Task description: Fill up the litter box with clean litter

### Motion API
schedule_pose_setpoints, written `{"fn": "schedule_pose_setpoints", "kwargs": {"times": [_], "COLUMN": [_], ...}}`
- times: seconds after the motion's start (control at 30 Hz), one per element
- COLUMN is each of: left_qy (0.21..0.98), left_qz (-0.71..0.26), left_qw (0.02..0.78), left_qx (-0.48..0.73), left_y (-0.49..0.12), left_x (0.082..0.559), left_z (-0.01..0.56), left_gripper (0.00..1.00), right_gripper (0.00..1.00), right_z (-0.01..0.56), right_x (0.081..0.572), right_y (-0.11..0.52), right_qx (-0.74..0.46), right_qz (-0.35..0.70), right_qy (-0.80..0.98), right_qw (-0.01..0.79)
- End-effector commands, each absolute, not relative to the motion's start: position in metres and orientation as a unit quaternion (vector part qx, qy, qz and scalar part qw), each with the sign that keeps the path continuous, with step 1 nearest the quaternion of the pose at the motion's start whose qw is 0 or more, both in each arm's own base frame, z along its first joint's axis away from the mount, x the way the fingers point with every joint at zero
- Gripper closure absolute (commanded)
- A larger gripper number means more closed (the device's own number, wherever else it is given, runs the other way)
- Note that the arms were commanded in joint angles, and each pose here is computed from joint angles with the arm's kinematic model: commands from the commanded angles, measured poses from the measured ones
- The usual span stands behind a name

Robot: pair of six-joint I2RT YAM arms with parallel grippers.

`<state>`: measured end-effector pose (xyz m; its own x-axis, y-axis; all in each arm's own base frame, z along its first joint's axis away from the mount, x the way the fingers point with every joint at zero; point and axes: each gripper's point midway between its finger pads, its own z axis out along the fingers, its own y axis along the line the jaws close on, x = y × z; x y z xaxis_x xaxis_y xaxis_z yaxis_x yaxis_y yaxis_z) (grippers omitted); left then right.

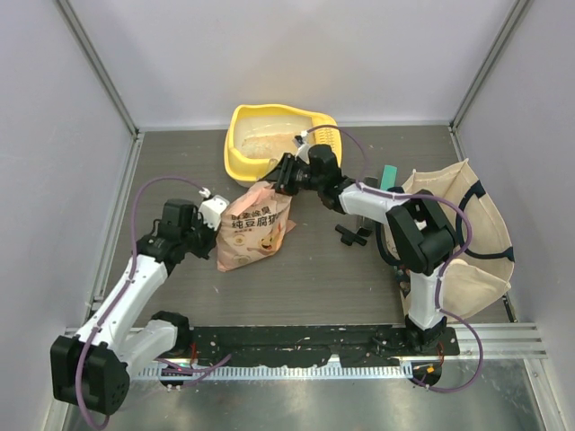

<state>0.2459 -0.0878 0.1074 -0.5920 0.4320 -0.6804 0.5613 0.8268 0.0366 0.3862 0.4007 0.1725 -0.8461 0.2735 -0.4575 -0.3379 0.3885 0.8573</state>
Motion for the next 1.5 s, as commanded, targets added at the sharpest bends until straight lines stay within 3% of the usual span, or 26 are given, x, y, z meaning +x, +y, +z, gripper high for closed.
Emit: {"fn": "schedule_pose_setpoints", "kwargs": {"times": [0.0,0.23,0.43,0.8,1.47], "left_qy": [0.878,0.875,0.860,0.831,0.829], "left_qz": [-0.079,-0.054,-0.020,0.025,0.022], "left_qw": [0.362,0.345,0.355,0.360,0.382], "left_qx": [0.303,0.336,0.367,0.423,0.407], "left_y": [-0.084,-0.073,-0.063,-0.053,-0.061], "left_x": [0.240,0.229,0.229,0.235,0.261], "left_z": [0.121,0.137,0.157,0.177,0.198], "left_gripper": [1.00,1.00,1.00,1.00,1.00], "right_gripper": [0.99,0.99,0.99,0.99,0.99], "right_z": [0.230,0.228,0.249,0.226,0.258], "right_x": [0.385,0.411,0.426,0.436,0.487], "right_y": [0.395,0.360,0.335,0.304,0.233], "right_qx": [-0.005,0.073,0.105,0.171,0.207], "right_qz": [0.602,0.600,0.607,0.602,0.585], "right_qy": [0.754,0.759,0.740,0.737,0.708], "right_qw": [0.262,0.242,0.270,0.254,0.337]}}
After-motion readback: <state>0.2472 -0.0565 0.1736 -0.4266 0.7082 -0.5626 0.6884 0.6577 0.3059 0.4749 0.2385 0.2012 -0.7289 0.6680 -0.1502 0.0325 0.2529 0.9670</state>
